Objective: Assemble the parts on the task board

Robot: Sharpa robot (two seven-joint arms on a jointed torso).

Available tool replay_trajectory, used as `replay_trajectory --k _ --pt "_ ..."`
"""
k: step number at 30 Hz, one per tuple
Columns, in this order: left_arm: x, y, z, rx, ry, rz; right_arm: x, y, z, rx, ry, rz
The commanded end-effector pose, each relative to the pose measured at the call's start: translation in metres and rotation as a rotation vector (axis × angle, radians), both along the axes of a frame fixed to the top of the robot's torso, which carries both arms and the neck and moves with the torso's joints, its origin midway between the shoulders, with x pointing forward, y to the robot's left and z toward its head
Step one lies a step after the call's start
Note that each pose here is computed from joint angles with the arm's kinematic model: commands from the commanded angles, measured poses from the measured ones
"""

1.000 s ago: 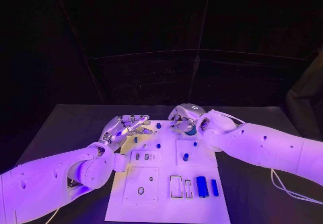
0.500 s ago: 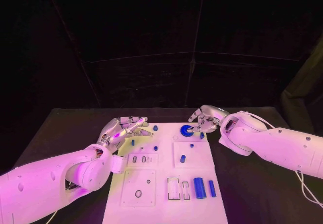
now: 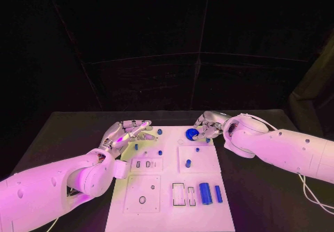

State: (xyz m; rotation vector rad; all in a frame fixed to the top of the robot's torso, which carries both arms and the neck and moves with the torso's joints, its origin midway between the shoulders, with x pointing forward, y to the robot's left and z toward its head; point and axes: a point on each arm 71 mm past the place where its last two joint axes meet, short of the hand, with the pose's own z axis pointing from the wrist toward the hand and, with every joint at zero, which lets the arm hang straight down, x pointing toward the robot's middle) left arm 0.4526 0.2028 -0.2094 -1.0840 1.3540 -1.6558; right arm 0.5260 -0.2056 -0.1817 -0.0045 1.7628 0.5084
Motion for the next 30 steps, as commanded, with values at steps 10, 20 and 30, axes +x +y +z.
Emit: replay_trajectory --k 10,20,30 --pt "0.0004 -0.002 0.0011 -0.007 -0.005 -0.016 0.007 0.008 -0.003 -0.07 0.003 0.006" --pt "0.0006 -0.002 0.0008 -0.006 -0.003 -0.019 0.008 0.014 -0.006 -0.094 0.028 0.024" --pt "0.0007 -0.002 0.0006 -0.006 0.0 -0.021 0.008 0.016 -0.003 -0.127 -0.021 0.025"
